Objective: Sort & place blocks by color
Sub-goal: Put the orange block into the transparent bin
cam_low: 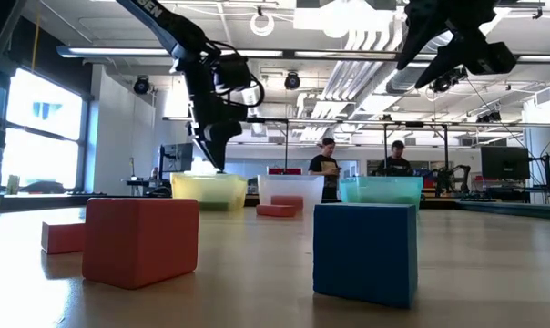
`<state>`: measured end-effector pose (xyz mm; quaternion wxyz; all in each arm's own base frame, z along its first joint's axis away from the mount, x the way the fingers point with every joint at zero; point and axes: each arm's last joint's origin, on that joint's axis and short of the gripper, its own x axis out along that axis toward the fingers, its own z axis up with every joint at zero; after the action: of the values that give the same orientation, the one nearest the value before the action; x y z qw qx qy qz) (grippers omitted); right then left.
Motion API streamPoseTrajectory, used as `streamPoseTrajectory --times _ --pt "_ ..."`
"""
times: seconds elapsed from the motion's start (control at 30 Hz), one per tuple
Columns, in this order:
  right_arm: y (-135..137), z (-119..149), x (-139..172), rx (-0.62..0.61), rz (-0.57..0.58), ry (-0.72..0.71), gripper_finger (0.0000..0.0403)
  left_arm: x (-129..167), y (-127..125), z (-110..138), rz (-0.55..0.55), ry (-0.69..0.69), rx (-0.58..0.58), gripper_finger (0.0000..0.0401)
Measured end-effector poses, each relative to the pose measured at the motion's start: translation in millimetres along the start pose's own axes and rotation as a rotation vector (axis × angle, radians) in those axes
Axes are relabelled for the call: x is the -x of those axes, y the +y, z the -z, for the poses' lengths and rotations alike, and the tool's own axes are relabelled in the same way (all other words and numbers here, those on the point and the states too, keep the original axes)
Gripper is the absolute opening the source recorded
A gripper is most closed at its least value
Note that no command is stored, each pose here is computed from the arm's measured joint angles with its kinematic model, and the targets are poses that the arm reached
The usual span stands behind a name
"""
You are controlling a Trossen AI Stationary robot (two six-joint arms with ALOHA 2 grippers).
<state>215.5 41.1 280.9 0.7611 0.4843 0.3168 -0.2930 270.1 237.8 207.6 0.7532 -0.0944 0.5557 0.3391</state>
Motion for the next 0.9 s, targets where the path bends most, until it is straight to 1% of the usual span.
streamPoseTrajectory --times 0.1,0.17,0.27,0.43,0.57,0.7,0.9 --pt "0 0 0 0.014 0.002 -0.01 0.0144 1 -4 3 0.014 0.031 -0.016 0.0123" --pt "0 0 0 0.016 0.003 -0.012 0.0144 6 -8 6 0.048 0.053 -0.021 0.0127" --pt "-1 -1 0 0.034 0.008 -0.017 0.0144 12 -16 9 0.112 0.081 0.016 0.0128" --pt "-1 -1 0 0.121 0.009 -0.015 0.0144 32 -33 13 0.226 0.092 0.086 0.0128" --pt "0 0 0 0.197 0.001 0.015 0.0144 54 -53 17 0.294 0.091 0.142 0.0129" --pt "0 2 0 0.272 -0.018 0.068 0.0144 77 -78 24 0.328 0.095 0.171 0.0129" --pt "0 3 0 0.365 -0.03 0.093 0.0144 107 -118 40 0.372 0.123 0.22 0.0129"
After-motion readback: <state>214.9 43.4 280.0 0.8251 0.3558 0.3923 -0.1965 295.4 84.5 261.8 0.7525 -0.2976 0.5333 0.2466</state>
